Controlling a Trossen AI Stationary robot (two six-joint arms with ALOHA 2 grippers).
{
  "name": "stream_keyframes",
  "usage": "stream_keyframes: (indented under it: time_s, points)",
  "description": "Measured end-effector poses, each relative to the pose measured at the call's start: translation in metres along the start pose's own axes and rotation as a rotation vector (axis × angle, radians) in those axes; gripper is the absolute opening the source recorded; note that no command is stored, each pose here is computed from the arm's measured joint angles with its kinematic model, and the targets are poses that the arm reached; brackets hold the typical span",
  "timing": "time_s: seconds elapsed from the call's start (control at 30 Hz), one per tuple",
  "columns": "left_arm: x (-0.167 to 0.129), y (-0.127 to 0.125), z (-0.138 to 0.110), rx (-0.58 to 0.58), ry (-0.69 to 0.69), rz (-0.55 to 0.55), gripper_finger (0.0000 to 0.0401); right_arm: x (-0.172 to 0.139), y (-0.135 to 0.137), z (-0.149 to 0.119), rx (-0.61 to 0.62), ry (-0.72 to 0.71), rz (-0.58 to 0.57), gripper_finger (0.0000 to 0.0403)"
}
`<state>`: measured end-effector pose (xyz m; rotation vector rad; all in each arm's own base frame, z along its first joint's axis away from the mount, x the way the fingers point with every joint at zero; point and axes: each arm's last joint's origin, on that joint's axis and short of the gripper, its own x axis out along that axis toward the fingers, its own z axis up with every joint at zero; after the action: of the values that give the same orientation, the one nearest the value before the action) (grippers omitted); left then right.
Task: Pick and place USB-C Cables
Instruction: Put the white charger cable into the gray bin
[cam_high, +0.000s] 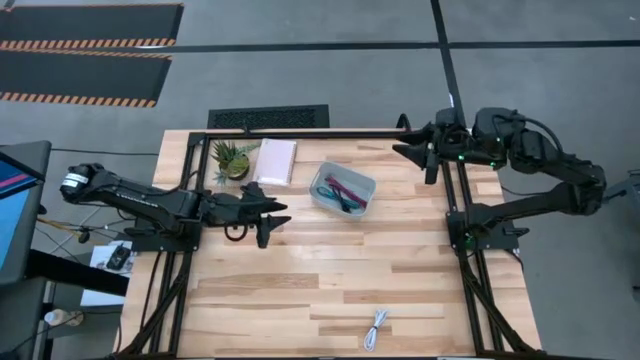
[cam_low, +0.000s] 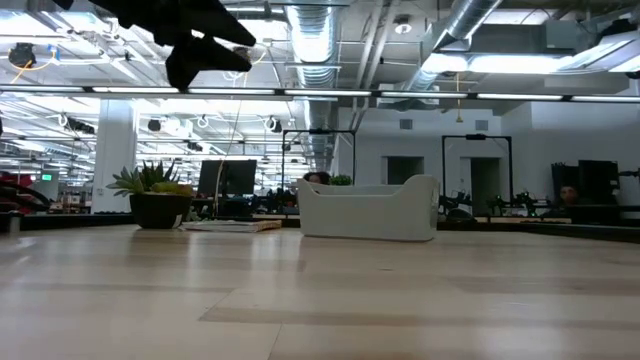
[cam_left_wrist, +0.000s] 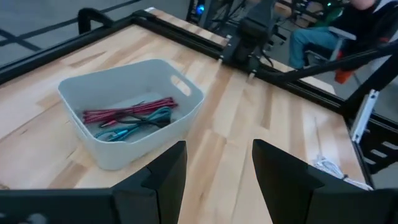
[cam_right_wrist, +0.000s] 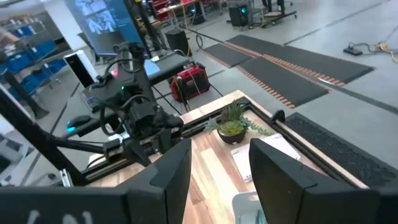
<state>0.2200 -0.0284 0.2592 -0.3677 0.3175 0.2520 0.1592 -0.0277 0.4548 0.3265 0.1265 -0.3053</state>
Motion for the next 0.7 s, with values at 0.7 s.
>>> stream_keyframes:
  time_s: [0.7]
  points:
    - [-0.033, 0.0, 0.016, 0.017, -0.086, -0.099, 0.0171, 0.024, -0.006, -0.034, 0.002, 0.341, -0.113, 0.0184]
